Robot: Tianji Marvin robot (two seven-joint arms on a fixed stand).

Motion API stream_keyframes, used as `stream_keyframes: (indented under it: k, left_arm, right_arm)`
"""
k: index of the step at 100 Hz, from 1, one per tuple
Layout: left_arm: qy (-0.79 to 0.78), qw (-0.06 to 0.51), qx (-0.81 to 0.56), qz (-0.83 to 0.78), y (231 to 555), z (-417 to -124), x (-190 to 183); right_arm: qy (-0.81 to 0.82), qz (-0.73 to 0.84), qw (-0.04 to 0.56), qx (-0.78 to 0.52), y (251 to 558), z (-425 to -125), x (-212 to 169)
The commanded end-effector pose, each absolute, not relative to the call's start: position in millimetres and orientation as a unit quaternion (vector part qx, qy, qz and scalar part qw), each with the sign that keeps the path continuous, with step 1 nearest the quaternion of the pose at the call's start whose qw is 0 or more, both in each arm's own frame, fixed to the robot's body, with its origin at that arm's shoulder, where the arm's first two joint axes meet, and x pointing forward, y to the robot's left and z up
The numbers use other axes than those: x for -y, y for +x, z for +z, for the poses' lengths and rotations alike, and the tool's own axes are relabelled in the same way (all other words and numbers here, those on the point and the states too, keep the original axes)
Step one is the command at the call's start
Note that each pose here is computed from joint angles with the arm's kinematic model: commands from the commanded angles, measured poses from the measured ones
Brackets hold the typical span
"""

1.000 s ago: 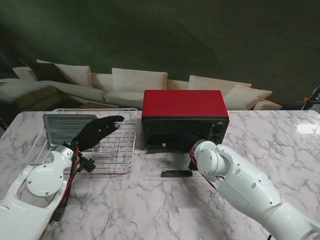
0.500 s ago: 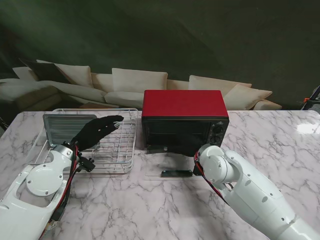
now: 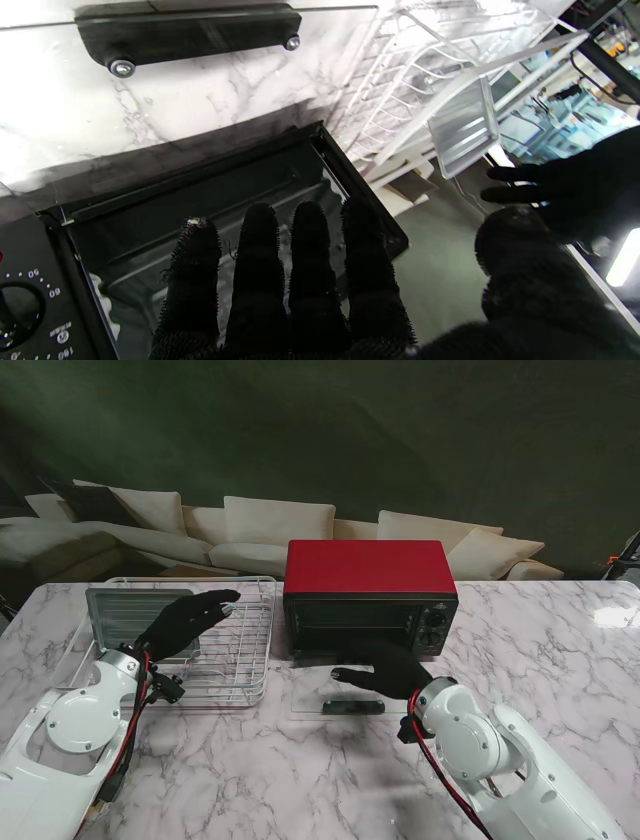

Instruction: Slide the trays into the oven

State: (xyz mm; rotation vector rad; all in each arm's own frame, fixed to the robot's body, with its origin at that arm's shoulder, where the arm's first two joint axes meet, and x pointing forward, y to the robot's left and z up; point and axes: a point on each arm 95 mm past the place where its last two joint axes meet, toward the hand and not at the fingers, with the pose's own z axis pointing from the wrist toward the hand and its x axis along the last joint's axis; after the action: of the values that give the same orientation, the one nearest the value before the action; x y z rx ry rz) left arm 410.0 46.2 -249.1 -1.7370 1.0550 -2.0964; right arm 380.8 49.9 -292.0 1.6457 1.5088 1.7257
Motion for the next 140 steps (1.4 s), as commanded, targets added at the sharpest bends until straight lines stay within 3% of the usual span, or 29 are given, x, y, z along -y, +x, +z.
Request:
stream_keyframes:
  k: [1, 28, 53, 97, 140]
  left_arm:
    - [-0.592, 0.108, -0.363, -0.711, 408.6, -251.1, -45.3]
    - [-0.591, 0.113, -0.361, -0.712, 407.5, -249.5, -49.3]
    - [-0.585, 0.124, -0.367, -0.713, 410.7, -246.4, -53.4]
    - [-0.567, 0.188, -0.391, -0.7, 429.9, -214.4, -86.6]
    - [-0.596, 0.242, -0.388, -0.66, 465.2, -211.1, -122.3]
  right_arm:
    - [0.576, 0.604, 0.161, -0.527, 368.2, -297.8, -49.6]
    - [0.563, 0.672, 0.167, -0.451, 329.0, -275.7, -37.0]
    - [0.542, 0.743, 0.182, -0.349, 326.6, -251.3, -21.1]
    - [0.567, 0.751, 0.175, -0.29, 334.9, -263.2, -10.6]
    - [0.57, 0.75, 0.189, -0.279, 334.5, -265.4, -2.9]
